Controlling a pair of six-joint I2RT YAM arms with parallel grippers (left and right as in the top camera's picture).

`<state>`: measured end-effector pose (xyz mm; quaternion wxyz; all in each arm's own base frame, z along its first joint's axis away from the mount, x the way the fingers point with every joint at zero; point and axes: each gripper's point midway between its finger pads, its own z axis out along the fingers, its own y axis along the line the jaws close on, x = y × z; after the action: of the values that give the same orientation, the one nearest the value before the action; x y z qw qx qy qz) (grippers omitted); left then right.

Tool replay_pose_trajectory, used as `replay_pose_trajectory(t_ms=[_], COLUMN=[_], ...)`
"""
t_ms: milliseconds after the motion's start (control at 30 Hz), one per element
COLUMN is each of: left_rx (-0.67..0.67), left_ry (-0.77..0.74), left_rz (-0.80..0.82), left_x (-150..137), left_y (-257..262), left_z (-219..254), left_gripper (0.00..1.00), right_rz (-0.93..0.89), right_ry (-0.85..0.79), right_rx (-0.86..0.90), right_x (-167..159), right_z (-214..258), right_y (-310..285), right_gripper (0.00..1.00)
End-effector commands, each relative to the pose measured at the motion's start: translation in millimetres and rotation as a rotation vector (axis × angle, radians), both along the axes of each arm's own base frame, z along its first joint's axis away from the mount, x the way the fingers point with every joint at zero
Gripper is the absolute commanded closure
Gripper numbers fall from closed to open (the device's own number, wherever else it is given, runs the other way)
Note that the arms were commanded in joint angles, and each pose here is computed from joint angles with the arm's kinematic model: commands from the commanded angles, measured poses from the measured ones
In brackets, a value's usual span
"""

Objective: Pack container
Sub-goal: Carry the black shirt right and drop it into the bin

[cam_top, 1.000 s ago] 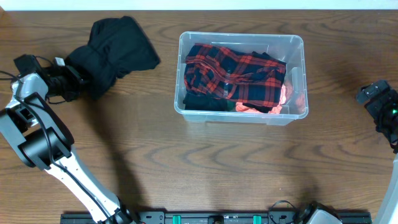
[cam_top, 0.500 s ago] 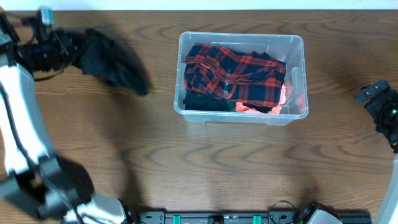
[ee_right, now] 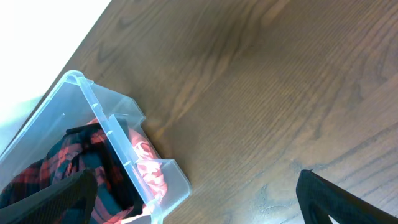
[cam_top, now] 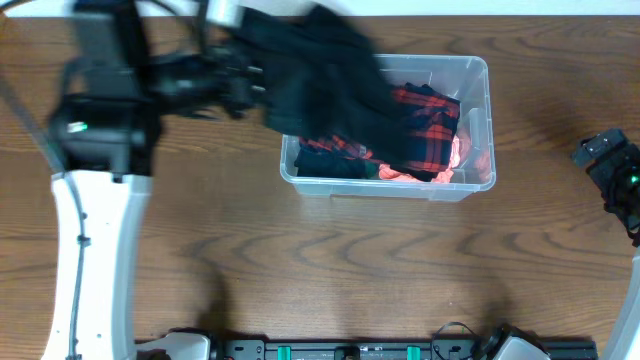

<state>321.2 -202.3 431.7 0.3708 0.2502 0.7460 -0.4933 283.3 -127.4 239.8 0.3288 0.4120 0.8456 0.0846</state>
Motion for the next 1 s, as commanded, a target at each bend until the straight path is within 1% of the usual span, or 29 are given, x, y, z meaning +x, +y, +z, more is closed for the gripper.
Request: replay_pose_trajectory(t_ms=[0,133,233,467,600,667,767,867,967], left_rx=[-0.015,-0.031,-0.039,-0.053,-0.092,-0.089,-0.066,-0.04,0.016], left_ry=[-0.087,-0.148,-0.165,-0.19,-0.245,-0.253,-0.208,-0.115,-0.027], left_rz=[-0.113,-0.199,-0.233,-0.275,-0.356,-0.376,-0.384,-0.384,-0.39], left_x=[-12.7,-9.0,2.3,29.8,31.9,33.6,40.2,45.7,44.7], left_y=[-37.3,-75.0,-94.2,-124.1,-141.0,-146.2,-150.2,-152.3,-149.8], left_z=[11.1,7.1,-3.3,-30.0,-36.3,-44.6,-67.0,-92.8,-124.2], left_gripper=[0.94,0.94,0.94,0.94,0.94,0.94,0.94,0.94,0.94], right_rz=[-0.01,-0.01,-0.01,-0.01,-0.01,-0.01,-0.01,-0.01,-0.01], right_ry=[-0.008,-0.008,-0.008,-0.008,-0.008,-0.008,-0.008,-0.008,-0.008], right_rx=[0.007,0.007,0.007,0.008,0.007,0.007,0.008,0.007,0.007], right_x=[-0.4,-0.4,-0.4,-0.4,-0.4,-0.4,-0.4,-0.4,-0.4], right_z=[2.1,2.1,2.1,2.1,2.0,2.1,2.1,2.1,2.1], right_y=[-1.4,-1.4,-1.4,-1.4,-1.4,-1.4,-1.4,-1.4,-1.4], right_gripper=[0.01,0.01,0.01,0.01,0.01,0.01,0.01,0.01,0.01])
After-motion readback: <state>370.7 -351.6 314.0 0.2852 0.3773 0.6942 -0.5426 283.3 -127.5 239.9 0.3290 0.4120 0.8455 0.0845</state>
